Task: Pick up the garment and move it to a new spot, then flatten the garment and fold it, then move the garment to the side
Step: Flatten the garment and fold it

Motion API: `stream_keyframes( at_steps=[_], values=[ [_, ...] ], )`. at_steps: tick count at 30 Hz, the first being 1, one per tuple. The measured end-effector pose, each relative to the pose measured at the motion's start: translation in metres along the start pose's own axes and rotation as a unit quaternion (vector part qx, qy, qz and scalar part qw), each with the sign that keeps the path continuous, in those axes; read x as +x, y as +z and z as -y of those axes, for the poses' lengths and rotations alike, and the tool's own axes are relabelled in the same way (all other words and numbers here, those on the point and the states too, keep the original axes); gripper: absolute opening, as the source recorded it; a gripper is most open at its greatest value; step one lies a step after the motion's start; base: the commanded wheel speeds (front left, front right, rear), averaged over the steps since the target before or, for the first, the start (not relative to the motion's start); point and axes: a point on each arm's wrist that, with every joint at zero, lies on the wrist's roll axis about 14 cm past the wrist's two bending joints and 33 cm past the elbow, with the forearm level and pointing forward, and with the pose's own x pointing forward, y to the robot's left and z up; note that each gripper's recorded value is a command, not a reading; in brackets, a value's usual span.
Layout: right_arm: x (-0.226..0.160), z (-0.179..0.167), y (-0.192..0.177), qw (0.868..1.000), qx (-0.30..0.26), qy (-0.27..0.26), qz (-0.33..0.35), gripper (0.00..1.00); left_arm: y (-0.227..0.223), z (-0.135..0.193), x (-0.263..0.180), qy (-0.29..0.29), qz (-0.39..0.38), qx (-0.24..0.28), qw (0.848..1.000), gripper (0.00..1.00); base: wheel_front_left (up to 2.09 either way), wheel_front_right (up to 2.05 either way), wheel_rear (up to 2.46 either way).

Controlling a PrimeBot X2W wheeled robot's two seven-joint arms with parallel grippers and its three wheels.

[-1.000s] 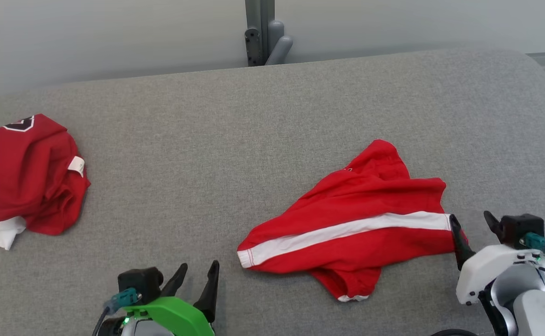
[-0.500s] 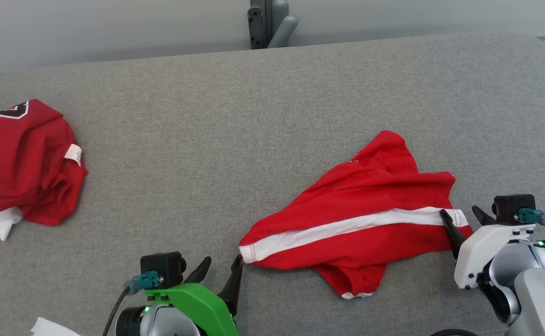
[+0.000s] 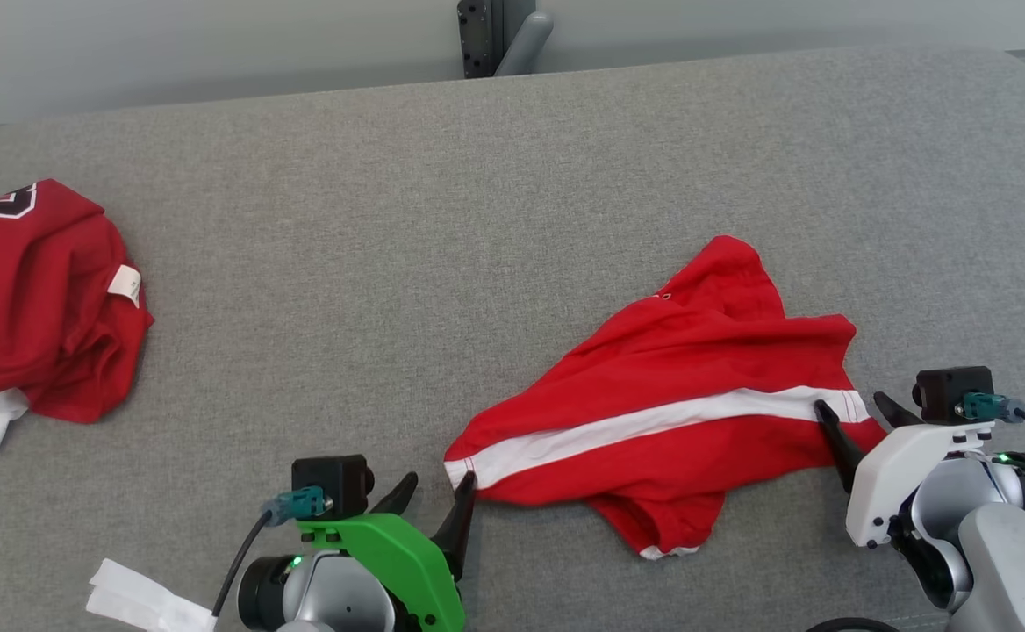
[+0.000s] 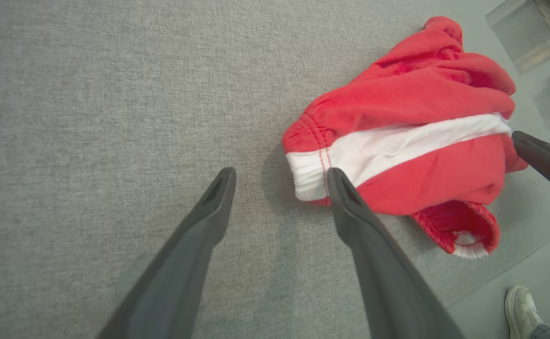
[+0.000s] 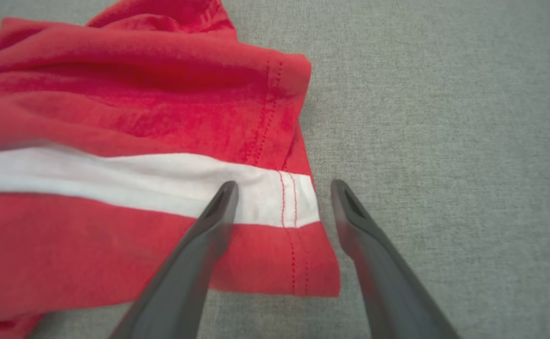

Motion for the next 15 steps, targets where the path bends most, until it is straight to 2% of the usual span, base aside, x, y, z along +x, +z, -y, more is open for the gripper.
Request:
stream_keyframes(
  at_steps=[1, 2, 3, 4, 5, 9, 12, 15],
  values=[
    [0.0005, -0.0004, -0.0011, 1.0, -0.002, 0.001, -0.002, 0.93, -0.0016, 0.0007, 0.0012, -0.002, -0.005, 0.001, 1.0, 1.0, 0.0, 0.0, 0.0],
    [0.0011, -0.0013, -0.0021, 1.0, -0.001, 0.004, -0.004, 0.8, -0.0023, 0.0011, 0.0021, -0.003, -0.006, 0.001, 1.0, 1.0, 0.0, 0.0, 0.0],
    [0.0016, -0.0019, -0.0026, 1.0, -0.001, 0.005, -0.005, 0.71, -0.0027, 0.0013, 0.0029, -0.004, -0.008, -0.001, 1.0, 1.0, 0.0, 0.0, 0.0],
    [0.002, -0.002, -0.0027, 1.0, -0.001, 0.006, -0.006, 0.57, -0.0034, 0.0013, 0.0035, -0.004, -0.009, -0.001, 1.0, 1.0, 0.0, 0.0, 0.0],
    [0.0026, -0.0016, -0.0029, 1.0, -0.002, 0.006, -0.006, 0.48, -0.005, 0.0008, 0.0041, -0.003, -0.011, -0.002, 1.0, 1.0, 0.0, 0.0, 0.0],
    [0.0045, -0.0013, -0.0048, 1.0, -0.002, 0.008, -0.01, 0.38, -0.0063, 0.0002, 0.0069, -0.004, -0.014, -0.003, 1.0, 1.0, 0.0, 0.0, 0.0],
    [0.0055, -0.0006, -0.0068, 1.0, 0.0, 0.009, -0.012, 0.43, -0.0062, 0.0009, 0.009, -0.006, -0.015, -0.005, 1.0, 1.0, 0.0, 0.0, 0.0],
    [0.0067, 0.0014, -0.0054, 1.0, 0.0, 0.007, -0.011, 0.43, -0.0075, 0.0015, 0.01, -0.008, -0.018, -0.004, 1.0, 1.0, 0.0, 0.0, 0.0]
  ],
)
